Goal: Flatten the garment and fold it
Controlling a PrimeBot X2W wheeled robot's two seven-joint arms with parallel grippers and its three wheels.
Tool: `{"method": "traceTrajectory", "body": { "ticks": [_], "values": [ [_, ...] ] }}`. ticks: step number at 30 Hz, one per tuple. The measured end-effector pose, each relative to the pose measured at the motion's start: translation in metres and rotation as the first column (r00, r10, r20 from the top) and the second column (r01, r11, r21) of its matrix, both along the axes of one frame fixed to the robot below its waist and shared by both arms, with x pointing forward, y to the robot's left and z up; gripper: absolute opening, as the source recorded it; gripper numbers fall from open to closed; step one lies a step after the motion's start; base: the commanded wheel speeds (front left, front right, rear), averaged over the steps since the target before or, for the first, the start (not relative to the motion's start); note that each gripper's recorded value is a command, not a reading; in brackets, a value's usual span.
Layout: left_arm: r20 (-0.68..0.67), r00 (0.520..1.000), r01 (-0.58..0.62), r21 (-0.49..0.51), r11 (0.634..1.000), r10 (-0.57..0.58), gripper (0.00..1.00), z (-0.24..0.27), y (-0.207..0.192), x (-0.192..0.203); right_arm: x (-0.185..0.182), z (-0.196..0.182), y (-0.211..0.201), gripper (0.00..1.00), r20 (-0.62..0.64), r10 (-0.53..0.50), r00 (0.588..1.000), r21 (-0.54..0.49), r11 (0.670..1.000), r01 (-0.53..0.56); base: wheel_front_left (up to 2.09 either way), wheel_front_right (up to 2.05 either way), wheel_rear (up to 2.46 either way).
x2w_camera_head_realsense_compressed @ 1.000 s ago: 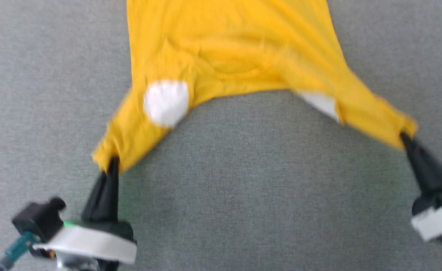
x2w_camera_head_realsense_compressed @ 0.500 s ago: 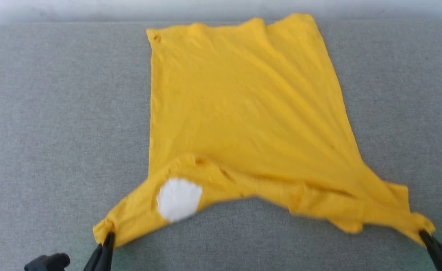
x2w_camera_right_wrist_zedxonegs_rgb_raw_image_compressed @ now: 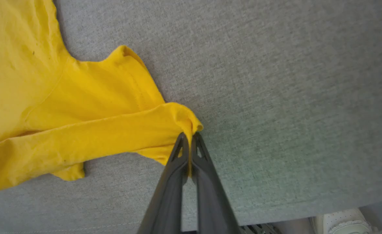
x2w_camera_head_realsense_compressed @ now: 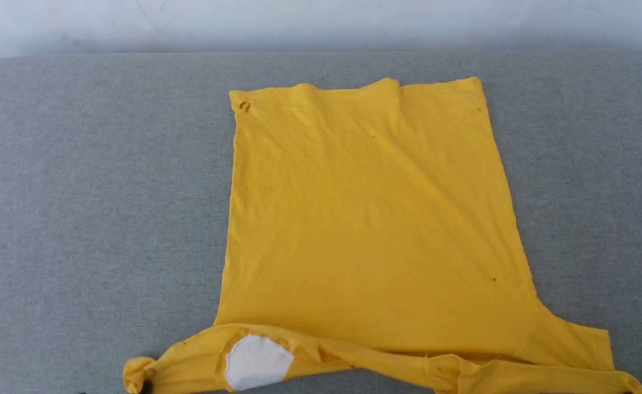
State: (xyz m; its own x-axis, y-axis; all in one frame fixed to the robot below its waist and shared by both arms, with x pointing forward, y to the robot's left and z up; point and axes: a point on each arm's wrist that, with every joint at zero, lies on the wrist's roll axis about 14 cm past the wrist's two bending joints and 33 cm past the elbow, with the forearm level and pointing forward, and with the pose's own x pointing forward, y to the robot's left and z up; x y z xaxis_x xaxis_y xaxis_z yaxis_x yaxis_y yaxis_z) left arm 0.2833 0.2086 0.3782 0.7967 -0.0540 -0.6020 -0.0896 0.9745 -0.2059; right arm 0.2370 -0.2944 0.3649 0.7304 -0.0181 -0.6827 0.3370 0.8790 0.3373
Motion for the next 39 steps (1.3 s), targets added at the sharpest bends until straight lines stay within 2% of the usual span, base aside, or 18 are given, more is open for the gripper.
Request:
{"method": "traceTrajectory", "body": {
  "ticks": [5,11,13,14,17,19,21,24,27,30,31,32,33,34,37,39],
  "values": [
    [0.119,0.992,-0.041,-0.007,0.999,0.041,0.00,0.023,0.005,0.014,0.002,-0.003,0.002,0.00,-0.009,0.009,1.000,0.002,1.000,-0.009,0.00,0.00,0.00],
    [0.296,0.954,-0.043,-0.038,0.998,0.053,0.00,0.062,-0.005,0.036,0.010,-0.003,0.010,0.00,0.006,0.023,1.000,0.014,1.000,-0.023,0.00,0.00,0.00],
    [0.339,0.940,-0.032,-0.040,0.999,0.044,0.00,0.074,-0.009,0.042,0.013,-0.003,0.011,0.49,0.018,0.027,0.999,0.004,1.000,-0.027,0.00,0.00,0.00],
    [0.352,0.935,-0.029,-0.037,0.999,0.040,0.00,0.078,-0.010,0.043,0.015,-0.003,0.012,1.00,0.021,0.031,0.999,0.000,1.000,-0.031,0.00,0.00,0.00],
    [0.384,0.923,-0.018,-0.026,1.000,0.026,0.00,0.089,-0.014,0.046,0.024,0.002,0.016,1.00,0.051,0.064,0.997,-0.019,0.998,-0.063,0.00,0.00,0.00],
    [0.397,0.918,-0.007,-0.018,1.000,0.014,0.00,0.095,-0.017,0.048,0.046,0.020,0.016,1.00,0.137,0.068,0.988,-0.034,0.997,-0.064,0.00,0.00,0.00],
    [0.409,0.912,0.005,-0.017,1.000,0.002,0.00,0.101,-0.021,0.051,0.078,0.053,0.013,1.00,0.266,0.091,0.960,-0.074,0.995,-0.074,0.00,0.00,0.00],
    [0.420,0.908,0.022,-0.007,1.000,-0.017,0.00,0.108,-0.025,0.055,0.127,0.120,0.009,1.00,0.459,0.168,0.872,-0.176,0.980,-0.096,0.00,0.00,0.00],
    [0.435,0.900,0.035,0.004,0.999,-0.033,0.00,0.114,-0.028,0.063,0.168,0.187,0.011,1.00,0.593,0.260,0.762,-0.281,0.954,-0.106,0.00,0.00,0.00],
    [0.440,0.897,0.054,0.007,0.999,-0.051,0.00,0.115,-0.035,0.071,0.203,0.240,0.026,1.00,0.666,0.342,0.663,-0.345,0.929,-0.132,0.00,0.00,0.00],
    [0.440,0.896,0.061,0.007,0.998,-0.058,0.00,0.115,-0.037,0.073,0.215,0.253,0.033,1.00,0.672,0.373,0.640,-0.366,0.919,-0.151,0.00,0.00,0.00],
    [0.440,0.896,0.061,0.007,0.998,-0.058,0.00,0.115,-0.037,0.073,0.215,0.253,0.033,1.00,0.672,0.373,0.640,-0.366,0.919,-0.151,0.00,0.00,0.00],
    [0.443,0.894,0.070,0.007,0.998,-0.066,0.00,0.114,-0.041,0.079,0.241,0.272,0.043,1.00,0.679,0.413,0.606,-0.394,0.903,-0.173,0.00,0.00,0.00],
    [0.443,0.894,0.070,0.007,0.998,-0.066,0.00,0.114,-0.041,0.079,0.241,0.272,0.043,1.00,0.679,0.413,0.606,-0.394,0.903,-0.173,0.00,0.00,0.00],
    [0.442,0.894,0.081,0.004,0.997,-0.074,0.00,0.111,-0.046,0.088,0.281,0.279,0.058,1.00,0.652,0.451,0.610,-0.405,0.887,-0.222,0.00,0.00,0.00],
    [0.438,0.896,0.085,0.003,0.996,-0.078,0.00,0.107,-0.050,0.092,0.308,0.273,0.058,1.00,0.604,0.461,0.650,-0.424,0.876,-0.228,0.00,0.00,0.00]
  ]
}}
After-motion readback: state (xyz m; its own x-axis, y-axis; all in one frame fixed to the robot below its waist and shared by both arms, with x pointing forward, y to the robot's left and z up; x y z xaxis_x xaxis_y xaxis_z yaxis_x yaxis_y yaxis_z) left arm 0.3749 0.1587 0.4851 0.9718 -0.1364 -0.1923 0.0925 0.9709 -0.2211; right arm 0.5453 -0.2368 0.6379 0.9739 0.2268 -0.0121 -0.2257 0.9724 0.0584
